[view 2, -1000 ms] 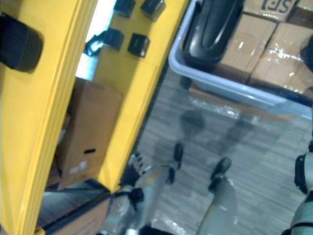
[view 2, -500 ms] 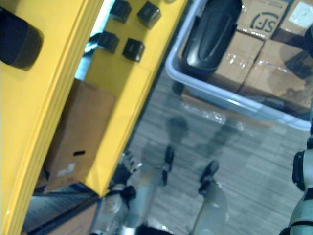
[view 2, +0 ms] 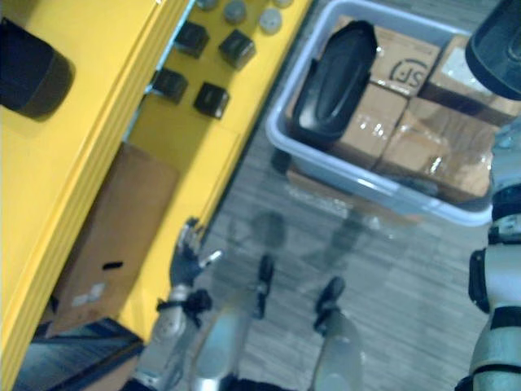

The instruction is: Walk over and take plastic housings, then place them on the shelf

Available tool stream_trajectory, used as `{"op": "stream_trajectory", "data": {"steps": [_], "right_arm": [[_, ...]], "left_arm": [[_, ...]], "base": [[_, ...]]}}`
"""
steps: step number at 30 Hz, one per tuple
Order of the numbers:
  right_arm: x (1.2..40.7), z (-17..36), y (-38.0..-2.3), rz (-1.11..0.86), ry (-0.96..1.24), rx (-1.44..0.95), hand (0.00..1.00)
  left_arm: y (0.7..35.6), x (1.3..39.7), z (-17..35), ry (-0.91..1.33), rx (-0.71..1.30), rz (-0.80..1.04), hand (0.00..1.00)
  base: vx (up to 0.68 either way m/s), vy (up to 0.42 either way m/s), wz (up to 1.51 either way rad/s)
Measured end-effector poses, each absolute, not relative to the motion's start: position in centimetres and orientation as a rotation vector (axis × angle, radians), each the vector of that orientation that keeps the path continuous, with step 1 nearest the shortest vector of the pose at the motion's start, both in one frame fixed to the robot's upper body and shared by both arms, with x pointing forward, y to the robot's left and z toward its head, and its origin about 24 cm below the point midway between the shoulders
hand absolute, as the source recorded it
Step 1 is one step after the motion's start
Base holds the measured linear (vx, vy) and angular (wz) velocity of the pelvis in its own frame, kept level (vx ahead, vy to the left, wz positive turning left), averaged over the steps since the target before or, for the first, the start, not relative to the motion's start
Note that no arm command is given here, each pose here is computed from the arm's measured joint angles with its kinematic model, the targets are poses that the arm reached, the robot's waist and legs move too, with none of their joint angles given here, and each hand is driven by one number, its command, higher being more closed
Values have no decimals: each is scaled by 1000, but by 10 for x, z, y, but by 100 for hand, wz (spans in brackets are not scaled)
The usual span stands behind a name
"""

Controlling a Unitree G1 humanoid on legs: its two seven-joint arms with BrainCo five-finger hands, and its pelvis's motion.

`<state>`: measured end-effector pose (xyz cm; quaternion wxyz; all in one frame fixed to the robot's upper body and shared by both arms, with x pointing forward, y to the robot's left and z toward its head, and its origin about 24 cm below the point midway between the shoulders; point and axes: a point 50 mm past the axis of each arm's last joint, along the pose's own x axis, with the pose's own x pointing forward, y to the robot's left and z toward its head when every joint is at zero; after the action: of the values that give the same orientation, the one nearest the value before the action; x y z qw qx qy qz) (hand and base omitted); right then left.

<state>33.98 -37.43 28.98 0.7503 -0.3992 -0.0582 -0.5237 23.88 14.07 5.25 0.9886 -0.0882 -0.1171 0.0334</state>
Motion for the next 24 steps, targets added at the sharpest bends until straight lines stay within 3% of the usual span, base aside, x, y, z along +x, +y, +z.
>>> {"op": "stream_trajectory", "data": {"steps": [12, 17, 24], "right_arm": [[351, 254, -290, -789, -439, -1011, 100], [350, 227, -266, -669, -468, -1045, 100], [347, 231, -243, -558, -598, -1101, 100]], "left_arm": [[155, 279, 130, -343, 96, -156, 0], [149, 309, 132, -200, 16, -201, 0], [136, 327, 121, -7, -195, -267, 0]], "base": [[11, 17, -15], [-10, 34, -25], [-17, 25, -13]]}}
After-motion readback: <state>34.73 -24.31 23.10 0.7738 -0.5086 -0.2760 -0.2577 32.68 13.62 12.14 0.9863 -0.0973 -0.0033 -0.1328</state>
